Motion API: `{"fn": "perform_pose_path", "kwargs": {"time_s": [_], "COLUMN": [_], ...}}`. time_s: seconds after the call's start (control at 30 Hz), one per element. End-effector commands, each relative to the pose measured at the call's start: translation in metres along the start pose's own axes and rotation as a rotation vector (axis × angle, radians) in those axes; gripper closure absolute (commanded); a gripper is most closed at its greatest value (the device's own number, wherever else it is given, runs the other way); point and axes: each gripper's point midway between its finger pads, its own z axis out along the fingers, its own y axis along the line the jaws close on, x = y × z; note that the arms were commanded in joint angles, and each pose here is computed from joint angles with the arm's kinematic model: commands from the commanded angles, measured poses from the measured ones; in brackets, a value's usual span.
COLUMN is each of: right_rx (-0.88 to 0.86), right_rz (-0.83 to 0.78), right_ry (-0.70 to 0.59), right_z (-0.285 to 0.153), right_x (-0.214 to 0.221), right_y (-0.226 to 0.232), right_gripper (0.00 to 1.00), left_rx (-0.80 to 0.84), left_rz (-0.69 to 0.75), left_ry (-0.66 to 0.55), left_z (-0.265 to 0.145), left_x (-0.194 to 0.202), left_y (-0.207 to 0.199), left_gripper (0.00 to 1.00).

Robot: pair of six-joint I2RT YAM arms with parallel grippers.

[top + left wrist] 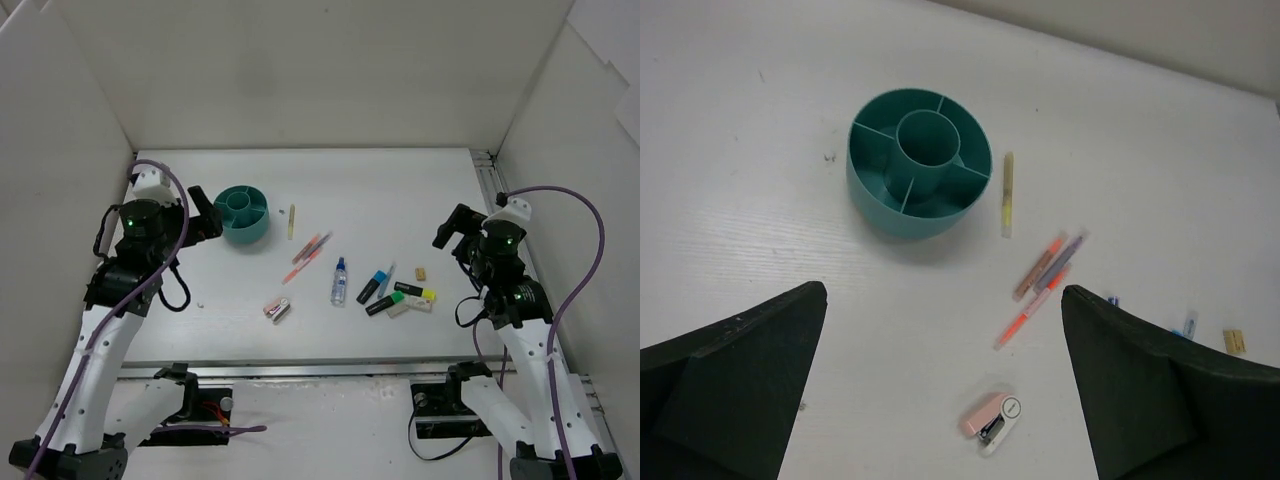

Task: Sort the stationery into containers
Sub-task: Pick up the pen from the center of the board.

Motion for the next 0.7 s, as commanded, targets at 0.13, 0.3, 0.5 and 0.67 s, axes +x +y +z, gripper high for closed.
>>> {"fn": "perform_pose_path", "kwargs": {"time_s": [0.13, 0.3, 0.5, 0.67], "right_rx": [-0.070, -0.094, -0.098, -0.073], "right_rz": [-0.026, -0.047, -0.058, -0.065], "right_ry": [-0.042, 0.015, 0.059, 0.051], "right_z": [0.000, 0.013, 0.022, 0.022], "right_x": [-0.020, -0.012, -0.002, -0.001], "right_y": [0.017, 0.025, 0.027, 0.021], "right_gripper": [0.02, 0.02, 0.02, 0.02], "left_rx": [0.132, 0.174, 0.196, 0.149], "left_rz": [0.098, 0.142, 0.184, 0.250], "left_ry": [0.077, 0.149, 0.232, 0.332], "left_z": [0.028, 0.045, 0.083, 0.127], "left_x": [0.020, 0.041, 0.071, 0.104], "left_y": [-0.036, -0.060, -0.089, -0.107], "left_gripper": [0.01, 0.01, 0.01, 0.00]}}
